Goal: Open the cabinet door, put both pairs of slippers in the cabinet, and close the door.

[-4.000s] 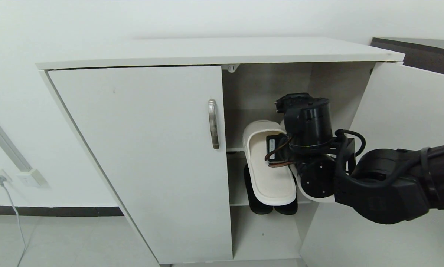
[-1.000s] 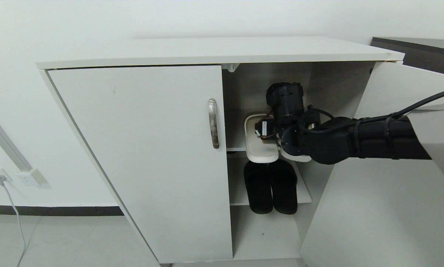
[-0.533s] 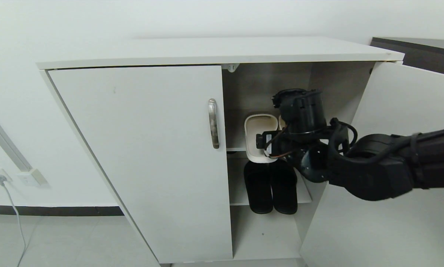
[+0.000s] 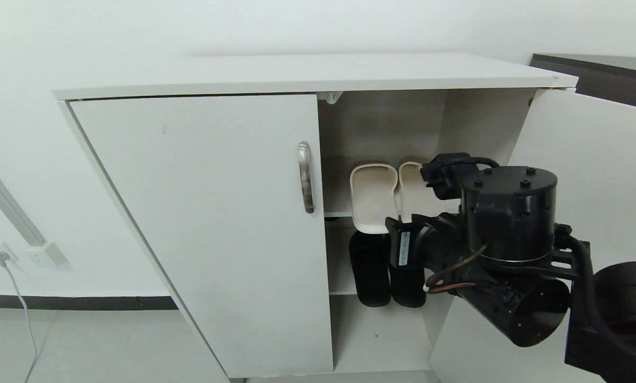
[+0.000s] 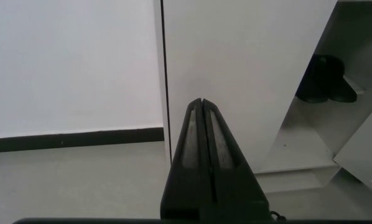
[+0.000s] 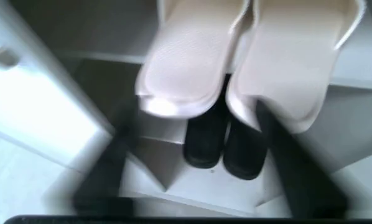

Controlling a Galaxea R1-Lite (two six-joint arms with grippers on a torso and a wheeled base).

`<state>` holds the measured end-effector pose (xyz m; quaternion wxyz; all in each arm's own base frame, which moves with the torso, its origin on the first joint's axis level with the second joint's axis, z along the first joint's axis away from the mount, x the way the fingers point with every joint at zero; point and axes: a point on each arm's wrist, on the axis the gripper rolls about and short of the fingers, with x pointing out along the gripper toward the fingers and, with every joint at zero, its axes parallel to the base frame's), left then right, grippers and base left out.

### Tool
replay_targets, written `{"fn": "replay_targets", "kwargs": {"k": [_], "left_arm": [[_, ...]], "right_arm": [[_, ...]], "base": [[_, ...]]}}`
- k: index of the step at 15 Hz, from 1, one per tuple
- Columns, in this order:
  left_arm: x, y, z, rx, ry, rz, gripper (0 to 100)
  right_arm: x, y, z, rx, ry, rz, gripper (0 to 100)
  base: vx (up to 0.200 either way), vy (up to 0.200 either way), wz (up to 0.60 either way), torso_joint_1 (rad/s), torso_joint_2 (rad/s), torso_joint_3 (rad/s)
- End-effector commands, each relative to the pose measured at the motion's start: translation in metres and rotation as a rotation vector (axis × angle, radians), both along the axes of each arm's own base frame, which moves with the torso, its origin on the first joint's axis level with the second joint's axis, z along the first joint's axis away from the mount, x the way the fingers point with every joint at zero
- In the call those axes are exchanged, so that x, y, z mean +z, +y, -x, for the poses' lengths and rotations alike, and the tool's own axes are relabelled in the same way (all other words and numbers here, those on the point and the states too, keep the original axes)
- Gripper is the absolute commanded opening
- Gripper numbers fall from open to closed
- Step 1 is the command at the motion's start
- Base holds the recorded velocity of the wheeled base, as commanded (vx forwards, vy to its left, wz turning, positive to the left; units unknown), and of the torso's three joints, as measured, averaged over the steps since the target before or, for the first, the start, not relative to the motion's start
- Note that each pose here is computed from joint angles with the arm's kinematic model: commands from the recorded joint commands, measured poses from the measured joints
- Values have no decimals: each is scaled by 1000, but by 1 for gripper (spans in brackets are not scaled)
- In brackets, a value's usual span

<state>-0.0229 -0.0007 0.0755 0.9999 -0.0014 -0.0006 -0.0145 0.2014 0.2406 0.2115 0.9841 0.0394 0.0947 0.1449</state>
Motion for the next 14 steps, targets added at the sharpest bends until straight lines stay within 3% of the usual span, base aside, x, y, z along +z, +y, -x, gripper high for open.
{"fn": "replay_targets", "kwargs": {"k": [1, 8, 14], "left_arm": [[0, 0, 0, 0, 1, 0, 0], [0, 0, 0, -3, 1, 0, 0], [0, 0, 0, -5, 0, 2, 0]], "right_arm": [[-2, 1, 7, 22, 5, 5, 0], [-8, 6, 12, 41, 15, 14, 0], [-11, 6, 12, 44, 21, 23, 0]], "base": [[0, 0, 0, 0, 0, 0], [0, 0, 0, 0, 0, 0], [-200, 0, 0, 4, 2, 2]]}}
